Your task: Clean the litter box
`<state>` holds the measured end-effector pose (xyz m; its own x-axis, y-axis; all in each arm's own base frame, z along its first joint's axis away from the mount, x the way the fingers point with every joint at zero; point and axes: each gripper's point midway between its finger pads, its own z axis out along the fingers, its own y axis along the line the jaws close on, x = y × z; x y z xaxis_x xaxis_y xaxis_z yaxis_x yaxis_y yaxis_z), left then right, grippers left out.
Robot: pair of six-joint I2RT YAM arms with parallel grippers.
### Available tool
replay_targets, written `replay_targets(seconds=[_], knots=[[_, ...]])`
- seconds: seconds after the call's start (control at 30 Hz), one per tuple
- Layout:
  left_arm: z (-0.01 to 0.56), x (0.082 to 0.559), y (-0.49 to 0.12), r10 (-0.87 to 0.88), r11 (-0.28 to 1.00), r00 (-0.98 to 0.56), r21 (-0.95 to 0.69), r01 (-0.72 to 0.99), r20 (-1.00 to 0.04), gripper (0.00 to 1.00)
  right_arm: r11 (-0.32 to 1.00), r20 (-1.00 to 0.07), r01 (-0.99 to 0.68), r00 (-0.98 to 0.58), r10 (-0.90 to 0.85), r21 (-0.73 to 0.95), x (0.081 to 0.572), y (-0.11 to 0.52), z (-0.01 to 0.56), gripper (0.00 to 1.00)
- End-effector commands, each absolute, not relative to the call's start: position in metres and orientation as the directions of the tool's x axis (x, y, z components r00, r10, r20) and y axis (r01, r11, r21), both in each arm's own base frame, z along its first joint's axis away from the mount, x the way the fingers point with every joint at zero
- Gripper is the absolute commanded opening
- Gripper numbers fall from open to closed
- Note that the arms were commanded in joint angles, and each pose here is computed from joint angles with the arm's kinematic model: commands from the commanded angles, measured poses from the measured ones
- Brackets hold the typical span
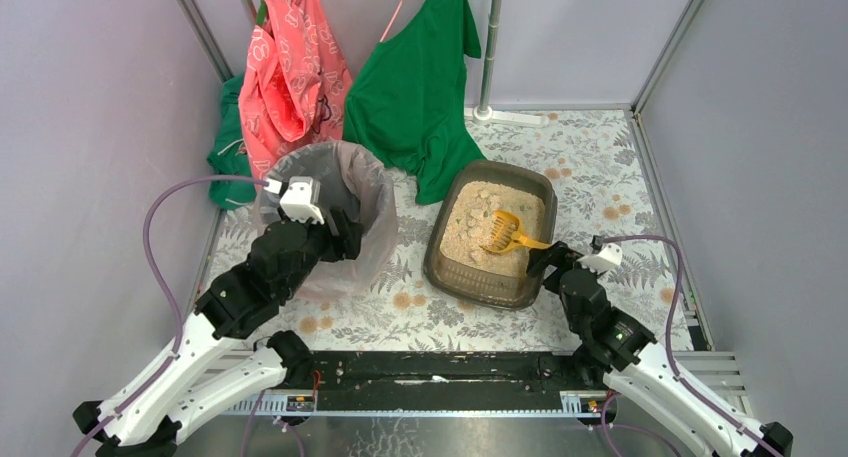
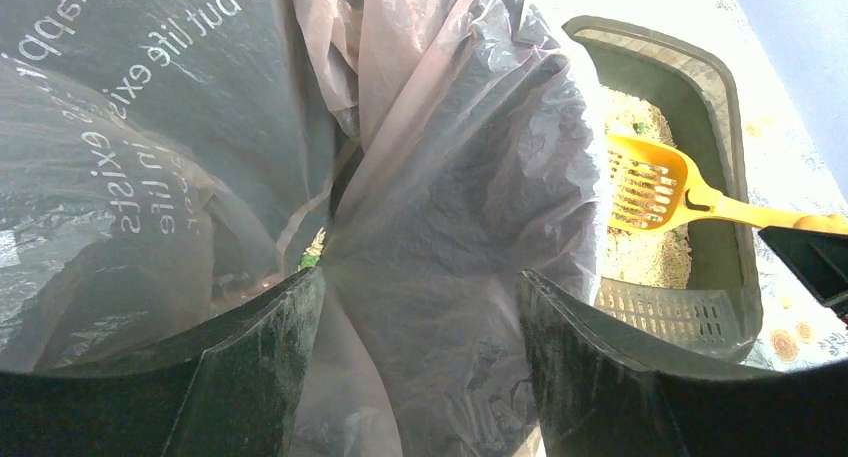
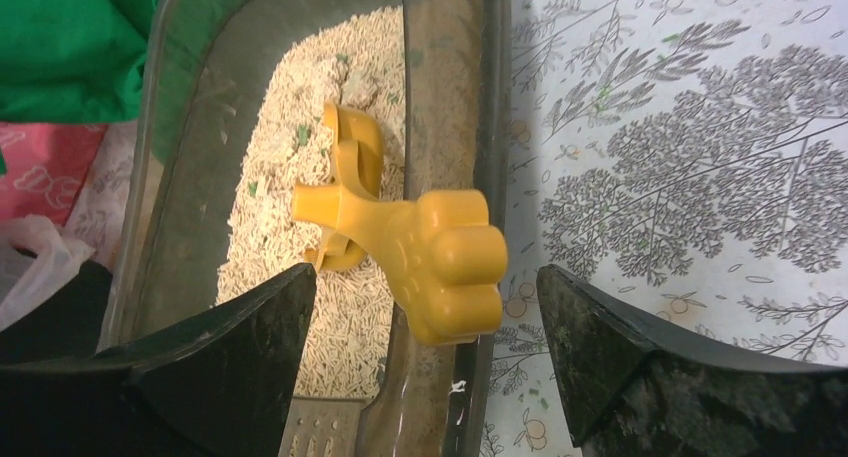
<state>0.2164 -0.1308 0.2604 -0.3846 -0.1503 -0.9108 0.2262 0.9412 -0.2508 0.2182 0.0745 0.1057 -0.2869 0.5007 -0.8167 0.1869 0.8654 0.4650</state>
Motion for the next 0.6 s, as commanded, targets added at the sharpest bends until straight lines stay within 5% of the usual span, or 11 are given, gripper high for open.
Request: replay_targets(seconds=[0.0, 0.1, 0.27, 0.57], knots=[[0.268, 0.211, -0.128, -0.168, 0.936, -0.382, -0.269, 0.228, -0.909, 0.77, 0.854, -0.807, 0.107, -0.286, 0.517, 0.509, 0.223, 0.091, 0.11, 0.9], [0.268, 0.21, -0.127, -0.171, 0.936, -0.378, -0.27, 0.226, -0.91, 0.77, 0.856, -0.81, 0.09, -0.286, 0.512, 0.509, 0.221, 0.091, 0.107, 0.87], [0.266, 0.211, -0.128, -0.167, 0.935, -0.386, -0.27, 0.229, -0.907, 0.77, 0.853, -0.818, 0.07, -0.252, 0.517, 0.517, 0.219, 0.087, 0.111, 0.6], [0.265, 0.212, -0.132, -0.163, 0.933, -0.392, -0.27, 0.236, -0.905, 0.77, 0.873, -0.845, 0.047, -0.232, 0.482, 0.485, 0.223, 0.087, 0.119, 0.64]])
